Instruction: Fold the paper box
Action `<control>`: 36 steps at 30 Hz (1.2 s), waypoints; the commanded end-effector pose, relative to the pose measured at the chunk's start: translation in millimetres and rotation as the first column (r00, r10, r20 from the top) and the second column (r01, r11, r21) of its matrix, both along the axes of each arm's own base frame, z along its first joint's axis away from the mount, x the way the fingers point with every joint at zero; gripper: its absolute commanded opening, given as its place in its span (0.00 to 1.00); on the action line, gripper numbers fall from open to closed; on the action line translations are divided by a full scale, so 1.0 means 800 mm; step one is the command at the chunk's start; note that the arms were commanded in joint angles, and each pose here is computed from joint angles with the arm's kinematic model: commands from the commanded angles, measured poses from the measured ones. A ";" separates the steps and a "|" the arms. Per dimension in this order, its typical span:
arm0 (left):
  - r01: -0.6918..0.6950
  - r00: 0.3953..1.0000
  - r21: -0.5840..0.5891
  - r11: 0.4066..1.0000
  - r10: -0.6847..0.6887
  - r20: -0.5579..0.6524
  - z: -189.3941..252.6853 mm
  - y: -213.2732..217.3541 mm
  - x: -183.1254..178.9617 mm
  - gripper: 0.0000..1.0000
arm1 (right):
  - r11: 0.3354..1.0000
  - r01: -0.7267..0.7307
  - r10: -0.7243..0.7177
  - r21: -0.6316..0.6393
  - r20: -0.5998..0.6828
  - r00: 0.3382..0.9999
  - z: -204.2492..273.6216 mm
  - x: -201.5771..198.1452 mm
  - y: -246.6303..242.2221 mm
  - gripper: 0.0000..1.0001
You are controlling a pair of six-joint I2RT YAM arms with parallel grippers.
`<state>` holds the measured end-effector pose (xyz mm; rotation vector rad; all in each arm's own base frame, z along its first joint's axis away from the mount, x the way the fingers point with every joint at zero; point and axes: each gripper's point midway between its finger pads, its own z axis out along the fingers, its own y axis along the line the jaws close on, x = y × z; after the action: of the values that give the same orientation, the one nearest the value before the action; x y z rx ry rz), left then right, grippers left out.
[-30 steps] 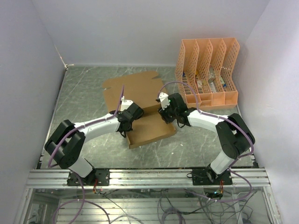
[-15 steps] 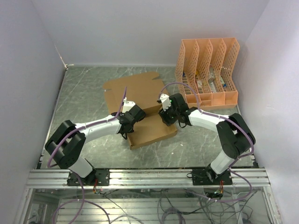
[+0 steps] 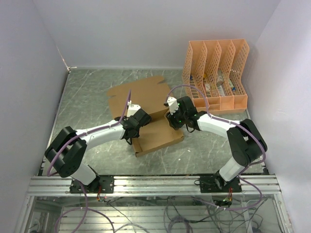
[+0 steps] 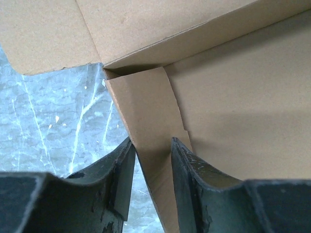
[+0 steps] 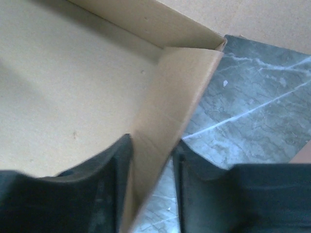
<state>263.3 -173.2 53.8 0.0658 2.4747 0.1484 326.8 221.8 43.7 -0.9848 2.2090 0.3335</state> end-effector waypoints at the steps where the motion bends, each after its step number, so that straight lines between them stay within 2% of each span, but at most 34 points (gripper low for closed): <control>1: 0.016 1.000 -0.044 0.999 -0.016 0.008 0.010 -0.016 0.003 0.43 | 0.998 0.017 -0.019 -0.056 -0.038 0.999 -0.019 -0.002 -0.011 0.31; 4: 0.017 0.999 -0.027 1.000 -0.018 -0.049 -0.006 -0.010 -0.011 0.35 | 0.995 0.035 -0.040 -0.096 -0.047 0.998 -0.029 0.000 -0.019 0.03; 5: 0.020 0.998 -0.021 1.000 -0.021 -0.065 -0.011 -0.008 -0.016 0.31 | 0.993 0.038 -0.044 -0.111 -0.052 0.998 -0.032 0.001 -0.021 0.00; 7: 0.021 0.996 0.002 1.000 -0.020 -0.091 -0.022 -0.002 -0.023 0.09 | 0.987 0.056 -0.063 -0.152 -0.042 0.997 -0.036 0.003 -0.026 0.00; 8: 0.018 0.995 0.020 1.000 -0.016 -0.096 -0.025 0.003 -0.024 0.07 | 0.983 0.067 -0.071 -0.171 -0.016 0.997 -0.033 0.006 -0.027 0.00; 11: 0.009 0.998 0.066 0.998 -0.005 -0.067 -0.021 0.013 -0.018 0.07 | 0.979 0.075 -0.066 -0.192 0.053 0.996 -0.021 0.009 -0.025 0.00; 14: 0.009 1.000 0.061 0.998 -0.009 -0.002 0.000 0.010 -0.002 0.07 | 0.985 0.043 -0.034 -0.170 0.054 0.998 -0.014 0.003 -0.019 0.00; 16: 0.011 0.999 0.038 0.999 -0.012 0.037 0.015 0.003 0.006 0.12 | 0.988 0.020 -0.015 -0.151 0.039 0.999 -0.012 0.000 -0.013 0.15; 18: 0.011 0.998 0.015 1.000 -0.012 0.059 0.026 -0.002 0.011 0.17 | 0.991 0.008 -0.003 -0.136 0.037 0.999 -0.008 -0.002 -0.010 0.25; 26: -0.001 0.999 -0.012 1.000 0.002 0.050 0.022 -0.003 0.005 0.18 | 0.993 -0.019 0.019 -0.119 -0.003 1.000 -0.010 -0.014 -0.015 0.39; 32: -0.007 0.998 -0.026 1.000 0.009 0.065 0.029 -0.003 0.002 0.16 | 0.986 -0.022 0.017 -0.163 -0.032 0.999 -0.023 -0.028 -0.030 0.41; 36: -0.006 0.998 -0.028 1.000 0.008 0.068 0.031 -0.004 0.002 0.15 | 0.981 -0.011 0.000 -0.194 -0.053 0.999 -0.034 -0.028 -0.036 0.28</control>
<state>264.8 -172.7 68.8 0.0407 2.4332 0.1357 312.1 203.6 27.2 -1.0686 2.2716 0.1824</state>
